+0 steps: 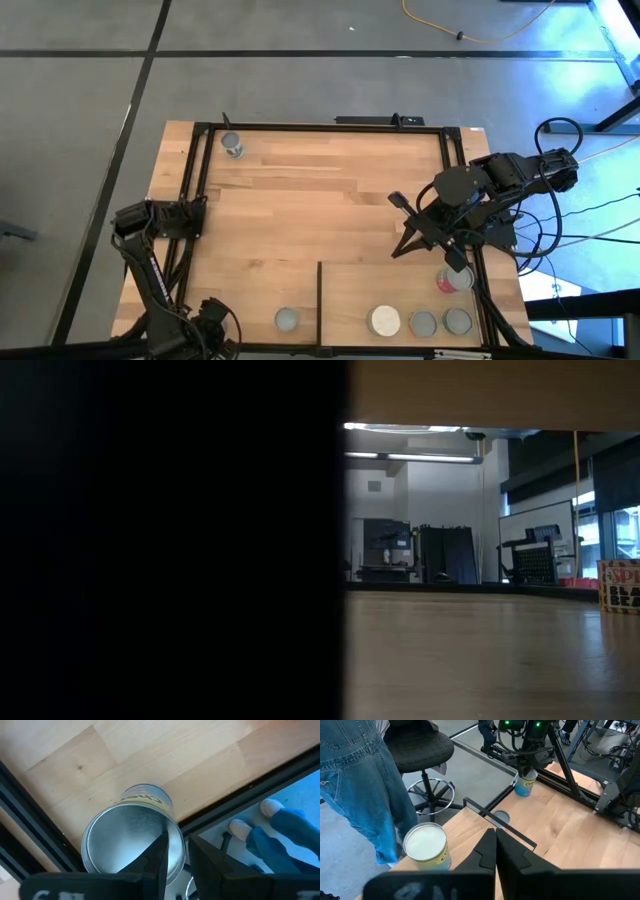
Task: Pick and place cans onto a shelf
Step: Put the canned cherries on the shelf
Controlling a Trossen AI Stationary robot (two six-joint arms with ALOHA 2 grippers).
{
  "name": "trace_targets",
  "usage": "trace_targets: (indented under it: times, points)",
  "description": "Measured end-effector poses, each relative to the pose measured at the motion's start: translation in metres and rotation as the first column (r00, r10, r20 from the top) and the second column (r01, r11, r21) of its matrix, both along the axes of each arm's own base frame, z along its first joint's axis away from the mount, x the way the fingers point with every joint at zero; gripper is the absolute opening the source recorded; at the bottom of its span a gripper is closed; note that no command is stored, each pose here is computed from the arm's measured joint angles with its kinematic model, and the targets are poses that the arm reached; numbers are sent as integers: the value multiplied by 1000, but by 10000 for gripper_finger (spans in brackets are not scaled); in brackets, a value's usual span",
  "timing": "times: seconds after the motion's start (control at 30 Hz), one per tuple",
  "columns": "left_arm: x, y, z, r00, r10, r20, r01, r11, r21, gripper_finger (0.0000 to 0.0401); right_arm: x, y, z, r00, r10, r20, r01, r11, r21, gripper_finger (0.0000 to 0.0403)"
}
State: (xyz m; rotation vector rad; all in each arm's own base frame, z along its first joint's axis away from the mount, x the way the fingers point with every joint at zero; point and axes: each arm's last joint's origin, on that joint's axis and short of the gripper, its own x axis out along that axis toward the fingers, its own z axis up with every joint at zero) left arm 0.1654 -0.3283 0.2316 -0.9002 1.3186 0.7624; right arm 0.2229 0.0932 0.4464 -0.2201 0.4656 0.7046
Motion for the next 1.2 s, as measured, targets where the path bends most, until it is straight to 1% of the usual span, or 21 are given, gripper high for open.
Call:
trace_targets:
  times: [0.1,0.17,0.4,0.53,0.9,1.13,1.2]
  points:
    - [0,0,0,1000,-5,-7,5,1000,3,68,0,0,0,1000,-1,0,1,1000,0,5]
    - [0,0,-2,999,-23,-26,23,1000,2,60,0,0,0,1000,-6,1,6,1000,-4,5]
    - [0,2,-4,998,-22,-55,23,1000,19,6,1,-1,0,1000,-28,7,28,999,-15,5]
    - [0,3,-4,998,-33,-62,35,999,24,2,1,-1,0,1000,-28,10,28,999,-14,5]
    - [9,10,-1,982,-171,-80,173,985,14,1,1,-1,1,999,-30,12,30,999,-10,5]
    - [21,26,7,962,-261,-77,265,963,45,0,1,-1,1,999,-44,19,44,999,-16,5]
    - [23,30,11,957,-280,-73,284,958,37,0,2,-1,2,999,-44,27,44,999,-12,5]
